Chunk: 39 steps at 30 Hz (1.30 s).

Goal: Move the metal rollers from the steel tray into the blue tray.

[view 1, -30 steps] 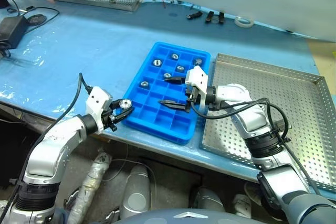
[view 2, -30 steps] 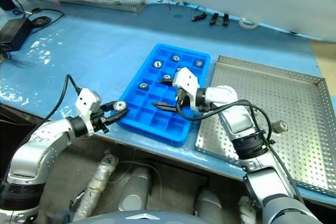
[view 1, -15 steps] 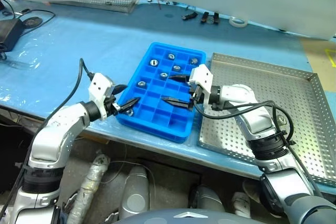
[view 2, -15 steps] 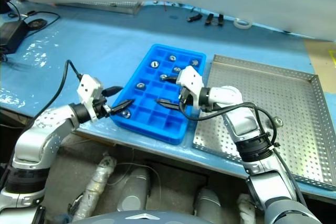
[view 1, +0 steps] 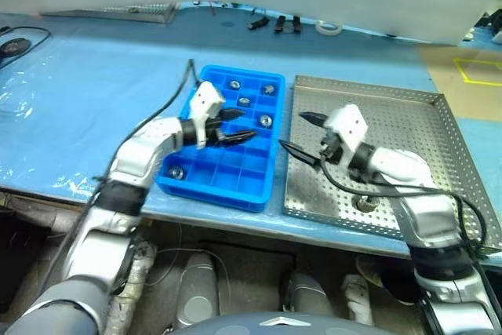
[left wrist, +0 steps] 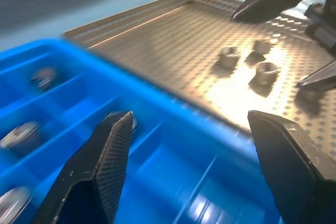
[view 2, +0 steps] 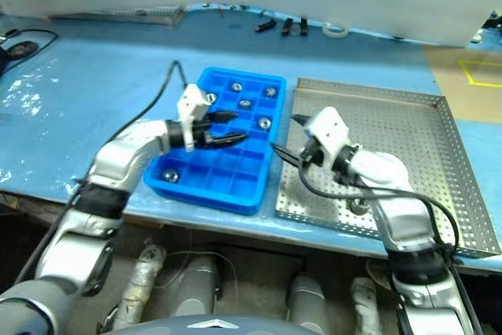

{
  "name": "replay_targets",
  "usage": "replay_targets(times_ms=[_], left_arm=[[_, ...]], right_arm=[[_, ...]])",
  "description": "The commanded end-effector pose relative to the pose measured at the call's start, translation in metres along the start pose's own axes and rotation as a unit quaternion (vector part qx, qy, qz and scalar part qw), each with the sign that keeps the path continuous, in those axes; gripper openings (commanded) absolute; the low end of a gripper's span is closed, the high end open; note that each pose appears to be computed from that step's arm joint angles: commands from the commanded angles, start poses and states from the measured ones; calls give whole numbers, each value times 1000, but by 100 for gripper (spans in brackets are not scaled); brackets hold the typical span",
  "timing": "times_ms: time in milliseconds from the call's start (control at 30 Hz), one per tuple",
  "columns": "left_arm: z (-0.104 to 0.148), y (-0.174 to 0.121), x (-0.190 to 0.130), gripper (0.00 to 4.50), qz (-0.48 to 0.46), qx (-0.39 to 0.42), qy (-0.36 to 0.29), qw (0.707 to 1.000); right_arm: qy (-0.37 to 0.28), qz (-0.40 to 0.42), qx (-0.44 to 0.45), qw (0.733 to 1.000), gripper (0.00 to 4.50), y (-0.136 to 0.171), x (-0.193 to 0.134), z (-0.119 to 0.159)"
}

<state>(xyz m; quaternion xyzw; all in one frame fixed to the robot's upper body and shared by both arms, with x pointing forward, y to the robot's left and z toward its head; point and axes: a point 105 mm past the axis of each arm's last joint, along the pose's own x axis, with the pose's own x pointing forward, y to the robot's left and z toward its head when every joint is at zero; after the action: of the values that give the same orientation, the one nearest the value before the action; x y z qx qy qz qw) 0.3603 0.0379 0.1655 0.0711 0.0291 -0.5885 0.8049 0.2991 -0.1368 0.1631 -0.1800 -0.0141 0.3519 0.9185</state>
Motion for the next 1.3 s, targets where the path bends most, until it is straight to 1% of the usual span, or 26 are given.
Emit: replay_targets(times_ms=[33, 200, 267, 433, 567, 700, 867, 1100, 1300], left_arm=[[9, -10, 24, 367, -63, 34, -1, 997], [11, -30, 54, 367, -146, 44, 3, 988], [8, -32, 61, 367, -161, 49, 11, 986], [1, -53, 81, 367, -230, 57, 24, 971], [-9, -66, 93, 367, -261, 68, 43, 962], [-14, -72, 100, 367, -275, 71, 47, 958], [-26, -78, 108, 367, -275, 82, 64, 956], [-26, -94, 133, 367, -261, 86, 60, 960], [-29, -97, 142, 367, -246, 88, 62, 963]], right_arm=[[-16, -63, -17, 998, 410, -4, -21, 16], [0, -138, -5, 990, 410, -1, -45, 11], [7, -158, -1, 987, 410, 0, -51, 8], [29, -212, 8, 977, 410, 0, -73, -1], [41, -246, 13, 968, 410, -1, -88, -7], [57, -244, 18, 968, 410, 8, -92, -13], [61, -264, 24, 962, 410, 8, -100, -16], [68, -276, 31, 958, 410, 13, -105, -19], [74, -288, 31, 954, 410, 16, -109, -18]])
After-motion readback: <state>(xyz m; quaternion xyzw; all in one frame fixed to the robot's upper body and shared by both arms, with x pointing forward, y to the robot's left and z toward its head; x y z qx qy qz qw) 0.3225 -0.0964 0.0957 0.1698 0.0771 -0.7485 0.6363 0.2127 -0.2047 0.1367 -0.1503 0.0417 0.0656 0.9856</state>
